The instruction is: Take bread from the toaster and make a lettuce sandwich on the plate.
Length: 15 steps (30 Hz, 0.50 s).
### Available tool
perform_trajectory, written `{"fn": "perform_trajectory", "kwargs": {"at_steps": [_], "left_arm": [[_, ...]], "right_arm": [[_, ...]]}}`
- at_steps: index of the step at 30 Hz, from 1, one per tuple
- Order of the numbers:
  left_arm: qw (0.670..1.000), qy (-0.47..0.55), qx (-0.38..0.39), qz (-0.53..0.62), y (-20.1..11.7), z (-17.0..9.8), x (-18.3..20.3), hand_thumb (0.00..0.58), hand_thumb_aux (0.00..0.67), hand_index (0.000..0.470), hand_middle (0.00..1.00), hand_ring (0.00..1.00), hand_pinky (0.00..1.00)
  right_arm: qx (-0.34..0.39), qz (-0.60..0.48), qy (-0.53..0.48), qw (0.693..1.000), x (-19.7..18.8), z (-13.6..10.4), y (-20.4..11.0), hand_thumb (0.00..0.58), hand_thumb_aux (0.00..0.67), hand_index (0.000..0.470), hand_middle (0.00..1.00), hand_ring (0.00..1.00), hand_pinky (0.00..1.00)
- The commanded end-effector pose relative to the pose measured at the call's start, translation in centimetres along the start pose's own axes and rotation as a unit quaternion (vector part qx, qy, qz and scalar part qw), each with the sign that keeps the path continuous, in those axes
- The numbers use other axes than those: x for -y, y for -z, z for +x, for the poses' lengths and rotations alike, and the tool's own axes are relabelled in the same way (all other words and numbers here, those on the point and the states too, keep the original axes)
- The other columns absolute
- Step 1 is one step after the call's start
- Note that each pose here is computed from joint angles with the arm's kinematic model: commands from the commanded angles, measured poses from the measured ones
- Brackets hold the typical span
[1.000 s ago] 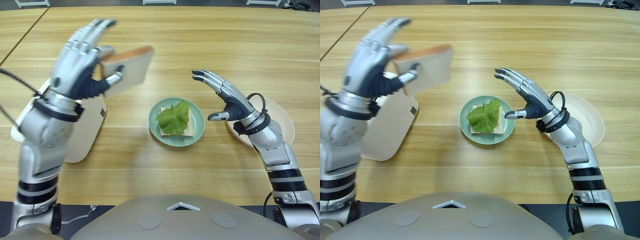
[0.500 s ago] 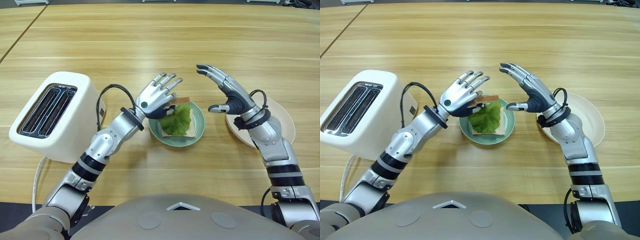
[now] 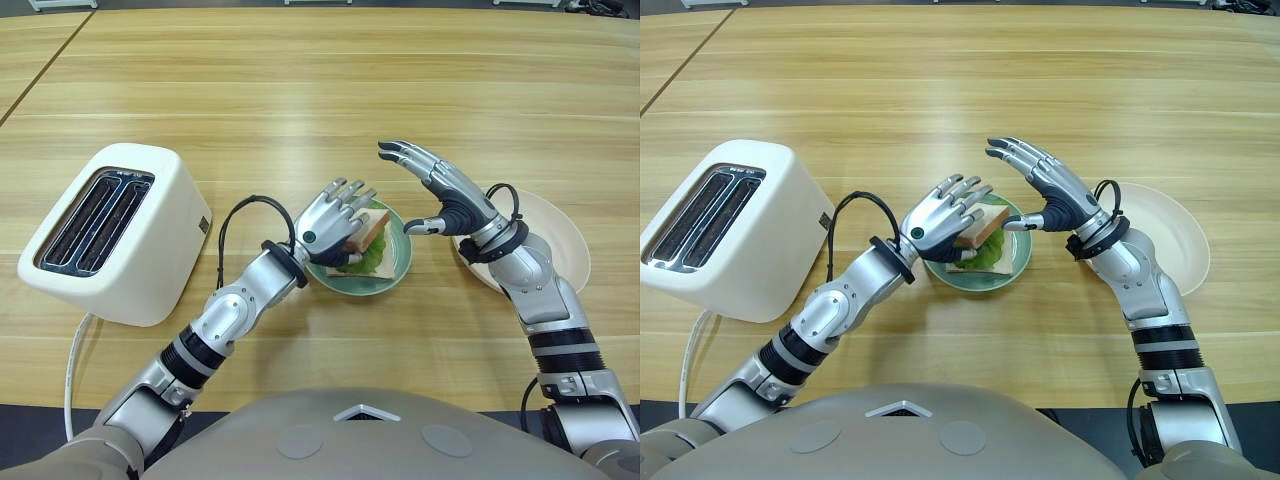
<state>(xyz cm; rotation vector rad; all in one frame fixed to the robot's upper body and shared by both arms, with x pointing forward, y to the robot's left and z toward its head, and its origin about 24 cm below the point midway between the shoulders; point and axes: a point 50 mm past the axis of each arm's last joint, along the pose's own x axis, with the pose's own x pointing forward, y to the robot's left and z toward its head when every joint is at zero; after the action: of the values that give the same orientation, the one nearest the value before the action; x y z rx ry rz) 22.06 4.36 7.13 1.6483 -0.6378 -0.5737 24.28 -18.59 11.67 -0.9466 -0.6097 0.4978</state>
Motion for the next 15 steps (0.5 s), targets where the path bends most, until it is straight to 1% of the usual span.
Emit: {"fn": "perform_trajectory", "kwargs": {"at_steps": [1,5,8,11,13,14,15], "left_arm": [[0.999,0.007,0.002,-0.037,-1.1,-0.1,0.0,0.0,0.0,0.0,0.0,0.0,0.0],[0.997,-0.02,0.004,-0.076,-1.6,-0.3,-1.2,0.0,0.0,0.0,0.0,0.0,0.0],[0.988,-0.07,0.014,-0.138,-1.7,-1.2,-3.4,0.0,0.0,0.0,0.0,0.0,0.0],[0.967,-0.114,0.019,-0.228,-0.7,-3.7,-5.4,0.0,0.0,0.0,0.0,0.0,0.0],[0.952,-0.096,0.005,-0.291,0.7,-6.0,-5.0,0.0,0.0,0.0,0.0,0.0,0.0],[0.945,-0.062,-0.003,-0.322,1.4,-7.4,-4.0,0.288,0.194,0.136,0.0,0.0,0.0],[0.939,-0.024,-0.008,-0.343,1.9,-8.5,-2.9,0.445,0.347,0.243,0.0,0.0,0.0]], "right_arm": [[-0.003,-0.01,-0.03,0.999,-0.7,0.2,0.2,0.0,0.0,0.0,0.0,0.0,0.0],[-0.013,-0.018,-0.052,0.998,-1.2,0.1,0.6,0.0,0.0,0.0,0.0,0.0,0.0],[-0.022,-0.04,-0.1,0.994,-1.7,-0.4,1.0,0.0,0.0,0.0,0.0,0.0,0.0],[-0.013,-0.051,-0.177,0.983,-1.6,-2.1,1.0,0.0,0.0,0.0,0.0,0.0,0.0],[-0.012,-0.032,-0.206,0.978,-0.7,-3.5,0.5,0.0,0.0,0.0,0.0,0.0,0.0],[-0.017,-0.019,-0.22,0.975,-0.2,-4.4,0.2,0.0,0.0,0.0,0.05,0.05,0.05],[-0.022,-0.01,-0.232,0.972,0.1,-5.1,0.0,0.0,0.0,0.0,0.29,0.29,0.29]]}}
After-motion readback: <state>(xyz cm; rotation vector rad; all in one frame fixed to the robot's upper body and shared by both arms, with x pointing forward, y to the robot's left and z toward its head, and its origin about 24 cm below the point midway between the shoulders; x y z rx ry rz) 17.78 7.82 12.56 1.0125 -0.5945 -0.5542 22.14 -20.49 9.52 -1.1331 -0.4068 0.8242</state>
